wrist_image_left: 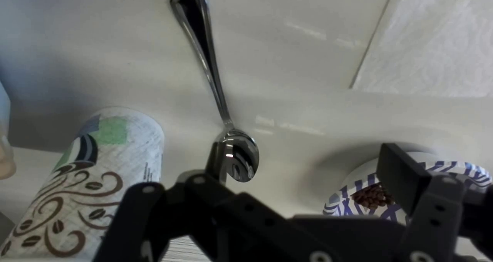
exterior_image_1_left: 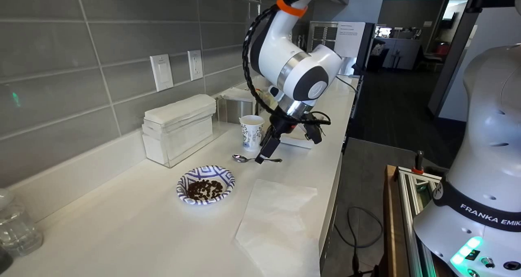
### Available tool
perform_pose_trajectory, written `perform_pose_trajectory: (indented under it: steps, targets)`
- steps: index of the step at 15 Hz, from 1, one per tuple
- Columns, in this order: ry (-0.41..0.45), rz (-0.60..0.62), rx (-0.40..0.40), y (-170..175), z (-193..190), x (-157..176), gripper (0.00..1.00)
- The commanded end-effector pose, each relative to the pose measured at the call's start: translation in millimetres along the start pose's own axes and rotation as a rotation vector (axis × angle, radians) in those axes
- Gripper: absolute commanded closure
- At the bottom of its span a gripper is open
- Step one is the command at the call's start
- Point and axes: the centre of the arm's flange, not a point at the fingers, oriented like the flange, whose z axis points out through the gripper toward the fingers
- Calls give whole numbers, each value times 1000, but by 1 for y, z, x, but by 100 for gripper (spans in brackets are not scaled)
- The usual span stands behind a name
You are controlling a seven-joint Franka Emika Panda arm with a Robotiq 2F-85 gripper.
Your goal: Use the spoon to transfer some contents from the plate into the cup
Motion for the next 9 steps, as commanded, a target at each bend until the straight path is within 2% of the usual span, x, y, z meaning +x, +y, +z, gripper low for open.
perform_pose_trajectory:
  steps: [1, 9]
  targets:
    - [7, -5, -4, 2, 8, 1, 0]
    - [34, -46, -22, 19, 28, 7, 1]
